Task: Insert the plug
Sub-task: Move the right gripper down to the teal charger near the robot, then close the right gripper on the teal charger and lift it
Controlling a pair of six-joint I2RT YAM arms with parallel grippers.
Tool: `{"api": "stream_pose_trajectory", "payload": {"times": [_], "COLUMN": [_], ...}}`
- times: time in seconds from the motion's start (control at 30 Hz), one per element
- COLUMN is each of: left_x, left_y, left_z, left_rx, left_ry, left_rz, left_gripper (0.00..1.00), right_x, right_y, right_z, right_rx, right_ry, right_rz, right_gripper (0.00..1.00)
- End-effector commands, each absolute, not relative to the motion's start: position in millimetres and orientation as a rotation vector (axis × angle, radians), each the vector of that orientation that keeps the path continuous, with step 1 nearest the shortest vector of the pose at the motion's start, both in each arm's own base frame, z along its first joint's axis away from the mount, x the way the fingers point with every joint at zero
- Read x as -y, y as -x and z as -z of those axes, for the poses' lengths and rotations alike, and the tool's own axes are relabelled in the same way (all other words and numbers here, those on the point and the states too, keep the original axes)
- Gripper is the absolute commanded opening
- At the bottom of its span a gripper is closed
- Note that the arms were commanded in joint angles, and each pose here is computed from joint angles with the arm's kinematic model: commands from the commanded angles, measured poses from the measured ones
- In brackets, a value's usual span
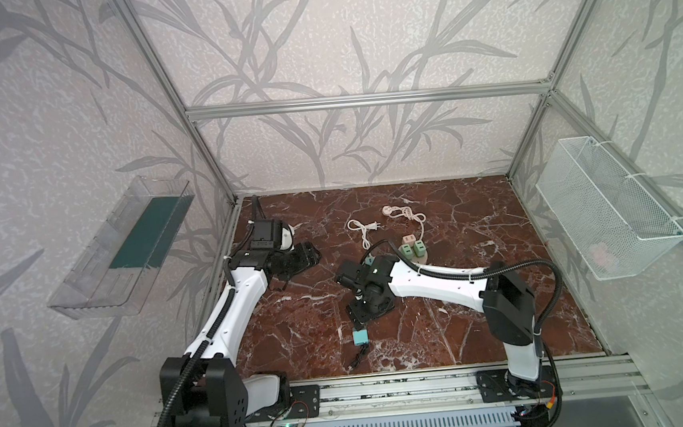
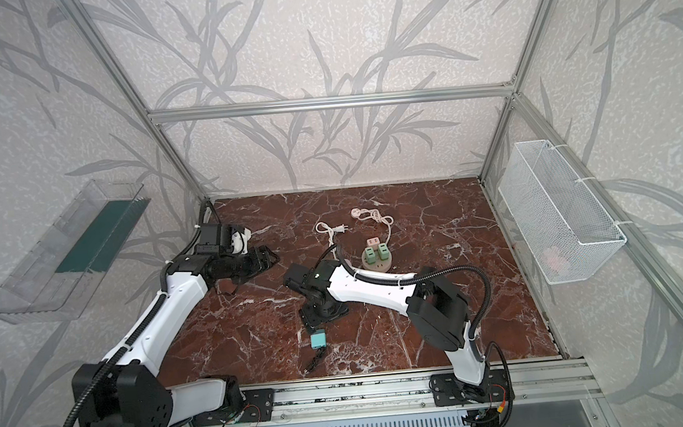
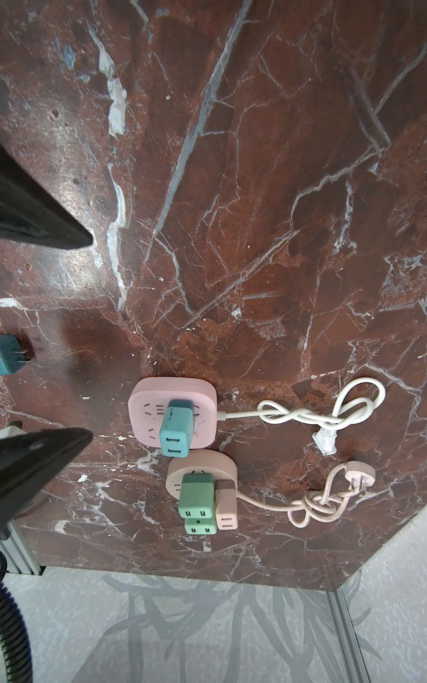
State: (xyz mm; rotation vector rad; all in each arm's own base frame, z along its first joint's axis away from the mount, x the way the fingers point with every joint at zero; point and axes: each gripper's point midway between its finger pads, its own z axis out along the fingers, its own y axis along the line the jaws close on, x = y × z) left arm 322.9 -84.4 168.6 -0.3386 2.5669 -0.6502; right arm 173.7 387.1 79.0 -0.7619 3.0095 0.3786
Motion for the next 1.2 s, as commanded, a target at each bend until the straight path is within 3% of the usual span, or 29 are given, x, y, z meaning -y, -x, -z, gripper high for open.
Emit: {"api": "stream_pose_trajectory", "payload": {"times": [0.0, 1.17], "left_x": [80, 82], "left_y": [-321, -322], "left_z": [-174, -170], "left_rx": [-2.543, -2.556], "left_ry": [0.339, 0.344], "left_rz": [0.632, 0.646], "left_gripper": [0.75, 0.75], "right_x": [-401, -388], "right_y": [-165, -144], "right_z": [-68, -24], "right_rx": [-3.043, -3.175], "right_ry": [0.827, 0.963], "right_rz": [-0.43, -0.209], "right_gripper": [0.76, 0.56]}}
